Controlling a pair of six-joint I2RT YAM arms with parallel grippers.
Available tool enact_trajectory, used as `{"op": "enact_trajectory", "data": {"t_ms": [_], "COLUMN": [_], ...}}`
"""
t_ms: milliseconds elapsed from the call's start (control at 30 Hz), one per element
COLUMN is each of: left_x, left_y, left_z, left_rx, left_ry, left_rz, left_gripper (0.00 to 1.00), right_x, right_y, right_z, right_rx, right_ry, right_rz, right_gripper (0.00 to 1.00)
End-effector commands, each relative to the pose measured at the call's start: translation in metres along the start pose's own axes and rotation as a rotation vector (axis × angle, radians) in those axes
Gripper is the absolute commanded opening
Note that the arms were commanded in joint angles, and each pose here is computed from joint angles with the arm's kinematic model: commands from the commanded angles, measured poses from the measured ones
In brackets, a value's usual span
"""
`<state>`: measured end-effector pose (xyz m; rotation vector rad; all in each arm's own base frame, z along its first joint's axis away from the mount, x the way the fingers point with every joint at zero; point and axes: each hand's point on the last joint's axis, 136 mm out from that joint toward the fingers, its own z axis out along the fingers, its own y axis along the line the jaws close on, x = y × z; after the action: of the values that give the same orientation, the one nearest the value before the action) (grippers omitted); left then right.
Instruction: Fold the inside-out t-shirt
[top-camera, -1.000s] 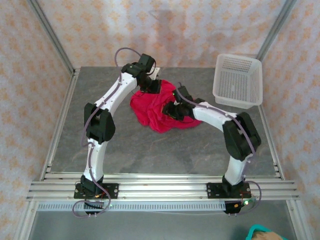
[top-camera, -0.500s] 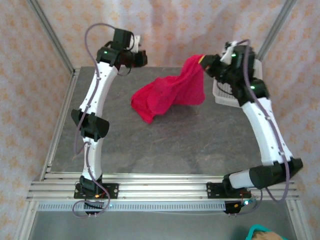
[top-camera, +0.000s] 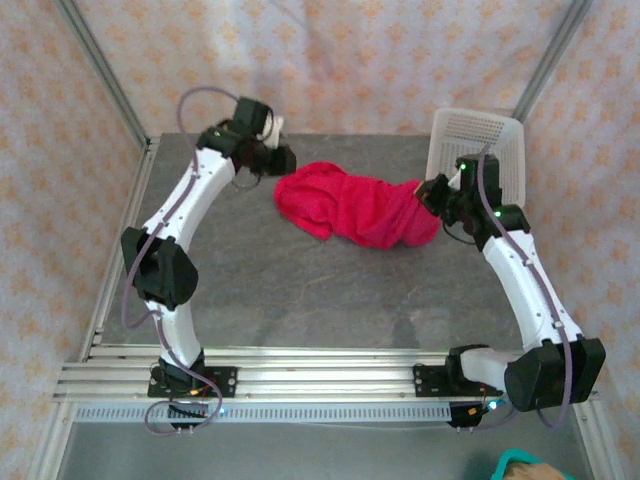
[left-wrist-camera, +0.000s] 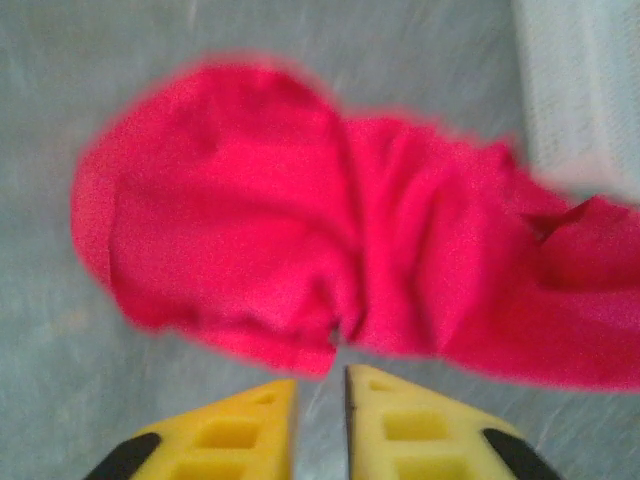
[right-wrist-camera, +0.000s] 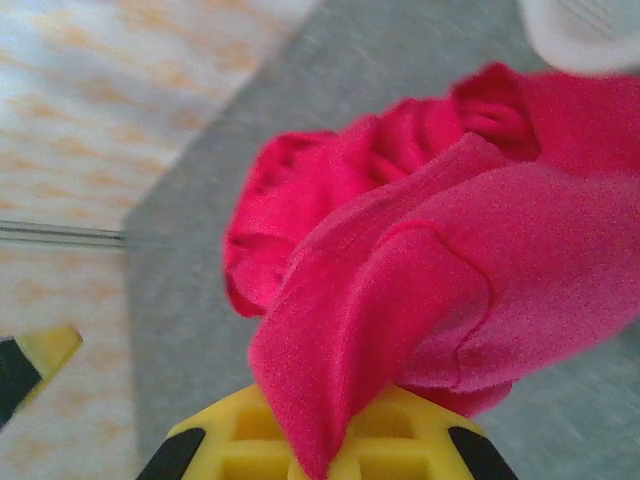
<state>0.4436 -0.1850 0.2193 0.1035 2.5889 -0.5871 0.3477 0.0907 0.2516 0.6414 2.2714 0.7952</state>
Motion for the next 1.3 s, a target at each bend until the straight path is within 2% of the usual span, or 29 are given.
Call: {"op": "enact_trajectory", "data": {"t_ms": [0, 100, 200, 267, 400, 600, 767, 867, 933, 1000, 1067, 1133, 1200, 1267], "left_x": [0.044, 0.080, 0.095, 0.095, 0.091, 0.084, 0.081, 0.085, 0.087, 0.088, 0.088, 0.089, 0.089, 0.089], "left_y": [-0.002, -0.001, -0.005, -0.009, -0.009, 0.001, 0.001, 0.003, 0.004, 0.004, 0.005, 0.004, 0.003, 0.003], "left_z": [0.016, 0.049, 0.076, 0.090, 0.116, 0.143, 0.160, 0.169, 0.170, 0.169, 0.167, 0.164, 0.161, 0.158], "left_rx": [-0.017, 0.000, -0.017, -0.035, -0.138, -0.245, -0.263, -0.272, -0.275, -0.275, -0.282, -0.285, -0.284, -0.284], "left_ry": [0.024, 0.089, 0.123, 0.128, 0.133, 0.140, 0.141, 0.164, 0.171, 0.172, 0.175, 0.182, 0.181, 0.180], "left_rz": [0.063, 0.024, 0.002, -0.021, -0.008, -0.058, -0.110, -0.116, -0.119, -0.118, -0.115, -0.115, -0.118, -0.118], "left_gripper": [0.30, 0.36, 0.36, 0.37, 0.46, 0.46, 0.47, 0.37, 0.22, 0.12, 0.09, 0.12, 0.31, 0.42], "right_x": [-0.015, -0.019, -0.018, -0.017, -0.014, -0.010, -0.009, -0.009, -0.010, -0.010, -0.010, -0.010, -0.011, -0.010], "right_y": [-0.004, -0.007, -0.009, -0.008, -0.013, -0.014, -0.013, -0.011, -0.010, -0.010, -0.010, -0.010, -0.009, -0.009], "right_z": [-0.007, -0.006, 0.002, 0.003, 0.004, 0.004, 0.007, 0.007, 0.008, 0.008, 0.009, 0.009, 0.009, 0.010], "right_rx": [0.030, 0.047, 0.053, 0.049, 0.059, 0.051, 0.044, 0.036, 0.031, 0.028, 0.027, 0.023, 0.023, 0.022], "right_ry": [-0.096, -0.109, -0.087, -0.081, -0.074, -0.067, -0.058, -0.056, -0.056, -0.057, -0.055, -0.055, -0.056, -0.052], "right_rz": [-0.028, -0.034, -0.031, -0.031, -0.032, -0.033, -0.035, -0.036, -0.036, -0.035, -0.034, -0.035, -0.034, -0.034], "right_gripper": [0.00, 0.00, 0.00, 0.00, 0.00, 0.00, 0.00, 0.00, 0.00, 0.00, 0.00, 0.00, 0.00, 0.00]}}
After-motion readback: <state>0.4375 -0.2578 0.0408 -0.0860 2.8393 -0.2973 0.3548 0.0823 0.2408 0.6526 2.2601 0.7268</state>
